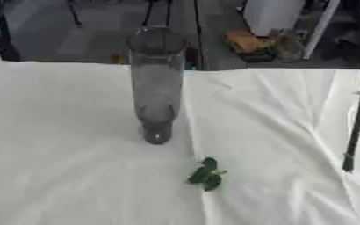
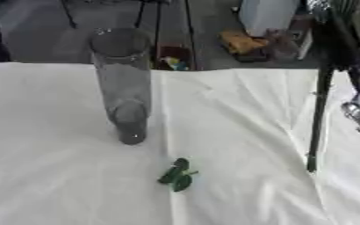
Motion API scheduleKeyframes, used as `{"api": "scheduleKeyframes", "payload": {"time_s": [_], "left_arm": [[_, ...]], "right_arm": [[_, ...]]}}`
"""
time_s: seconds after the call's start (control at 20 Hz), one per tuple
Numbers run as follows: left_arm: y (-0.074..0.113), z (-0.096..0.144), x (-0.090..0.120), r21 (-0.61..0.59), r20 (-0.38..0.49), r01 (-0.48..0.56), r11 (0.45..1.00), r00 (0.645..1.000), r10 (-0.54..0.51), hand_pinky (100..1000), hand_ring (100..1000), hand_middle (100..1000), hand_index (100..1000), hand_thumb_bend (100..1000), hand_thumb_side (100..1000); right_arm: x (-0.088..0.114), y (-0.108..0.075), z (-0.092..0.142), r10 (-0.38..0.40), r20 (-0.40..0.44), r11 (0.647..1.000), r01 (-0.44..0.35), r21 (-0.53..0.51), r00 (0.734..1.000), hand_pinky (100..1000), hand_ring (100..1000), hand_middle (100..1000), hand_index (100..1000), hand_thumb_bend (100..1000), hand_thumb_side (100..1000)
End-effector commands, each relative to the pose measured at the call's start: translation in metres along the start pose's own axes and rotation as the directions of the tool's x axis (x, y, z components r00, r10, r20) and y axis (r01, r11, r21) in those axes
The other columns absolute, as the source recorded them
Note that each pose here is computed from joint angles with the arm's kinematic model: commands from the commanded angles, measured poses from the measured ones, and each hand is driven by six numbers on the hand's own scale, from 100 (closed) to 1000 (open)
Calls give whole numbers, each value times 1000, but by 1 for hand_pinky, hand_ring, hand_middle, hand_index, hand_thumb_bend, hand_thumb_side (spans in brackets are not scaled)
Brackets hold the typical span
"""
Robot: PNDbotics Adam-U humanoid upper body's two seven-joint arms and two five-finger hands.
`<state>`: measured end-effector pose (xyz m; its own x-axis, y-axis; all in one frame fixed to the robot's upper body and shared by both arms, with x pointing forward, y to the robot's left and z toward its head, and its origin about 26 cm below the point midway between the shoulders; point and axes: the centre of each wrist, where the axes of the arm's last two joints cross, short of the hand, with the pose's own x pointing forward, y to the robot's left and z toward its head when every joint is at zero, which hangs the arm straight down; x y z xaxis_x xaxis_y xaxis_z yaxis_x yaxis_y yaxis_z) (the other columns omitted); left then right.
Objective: Arrange flowers into the vase.
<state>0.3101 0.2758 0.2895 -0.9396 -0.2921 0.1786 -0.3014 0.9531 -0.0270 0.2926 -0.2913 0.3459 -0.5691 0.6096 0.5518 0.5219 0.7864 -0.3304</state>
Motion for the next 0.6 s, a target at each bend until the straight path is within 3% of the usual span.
{"api": "scheduleKeyframes", "payload": {"time_s": [0.05, 0.25, 0.6], "left_arm": [[0, -4, 4, -8, 20, -2, 1000, 1000, 2, 790, 871, 865, 933, 109, 1000], [0, -4, 4, -13, 19, -2, 1000, 1000, 2, 790, 871, 866, 933, 105, 1000], [-3, -5, 5, -28, 23, -10, 1000, 1000, 10, 790, 872, 867, 933, 100, 1000]], "right_arm": [[21, -8, -11, -63, 109, 994, 73, -87, 992, 100, 100, 100, 100, 100, 1000], [36, -6, -19, -171, 179, 971, 196, -134, 969, 100, 100, 100, 100, 100, 1000], [67, -5, -33, -269, 214, 931, 311, -193, 939, 100, 100, 100, 100, 100, 1000]]}}
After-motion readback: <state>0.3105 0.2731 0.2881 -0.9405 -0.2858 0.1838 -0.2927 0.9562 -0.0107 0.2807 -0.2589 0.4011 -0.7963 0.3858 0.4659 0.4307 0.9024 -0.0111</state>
